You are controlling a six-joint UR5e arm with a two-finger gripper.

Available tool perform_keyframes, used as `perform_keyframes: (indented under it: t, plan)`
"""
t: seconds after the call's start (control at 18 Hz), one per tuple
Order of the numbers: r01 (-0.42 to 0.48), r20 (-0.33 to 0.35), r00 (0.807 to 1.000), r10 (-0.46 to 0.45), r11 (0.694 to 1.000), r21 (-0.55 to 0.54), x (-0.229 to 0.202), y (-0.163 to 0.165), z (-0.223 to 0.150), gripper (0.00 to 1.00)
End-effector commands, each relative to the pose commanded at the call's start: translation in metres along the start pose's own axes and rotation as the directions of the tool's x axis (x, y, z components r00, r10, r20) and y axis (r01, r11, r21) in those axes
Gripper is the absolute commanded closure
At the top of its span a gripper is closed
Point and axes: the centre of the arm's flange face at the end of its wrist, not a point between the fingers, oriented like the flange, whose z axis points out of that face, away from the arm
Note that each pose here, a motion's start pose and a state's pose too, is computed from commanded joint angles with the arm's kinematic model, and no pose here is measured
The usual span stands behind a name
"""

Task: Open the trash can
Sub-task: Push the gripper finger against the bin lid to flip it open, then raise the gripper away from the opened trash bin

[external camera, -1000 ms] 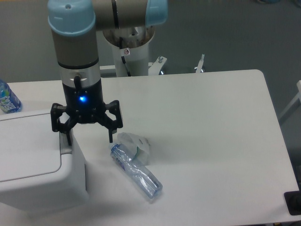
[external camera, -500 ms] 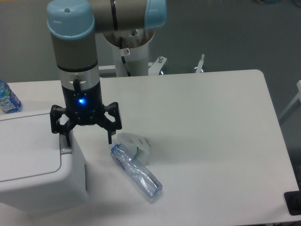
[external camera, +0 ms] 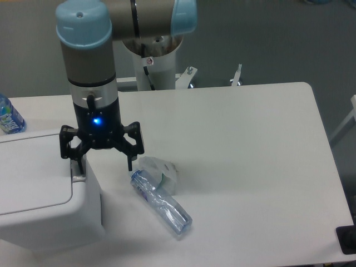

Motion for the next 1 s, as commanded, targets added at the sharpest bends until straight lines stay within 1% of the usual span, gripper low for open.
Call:
perform_keyframes:
  t: [0.33,0.56,0.61,0.72,0.83,1.0]
  plan:
    - [-0.003,0.002,1.000,0.003,1.000,0.003,0.000,-0.002,0.000,0.00]
    - [-0.016,0.017,1.000,0.015,0.996,0.085,-0.002,-0.024,-0.037,0.00]
    - [-0.013,0.033,0.999,0.010,0.994,0.109,-0.009,-0.030,-0.047,0.00]
    - [0.014,0.108,0.994,-0.029,0.990,0.144,-0.046,-0.040,-0.067,0.00]
    - [-0.001,0.178,0.984,-0.024,0.990,0.138,-0.071,-0.042,-0.071,0.00]
    - [-0.034,0.237,0.972,0.002,0.991,0.131,-0.113,-0.037,-0.091,0.00]
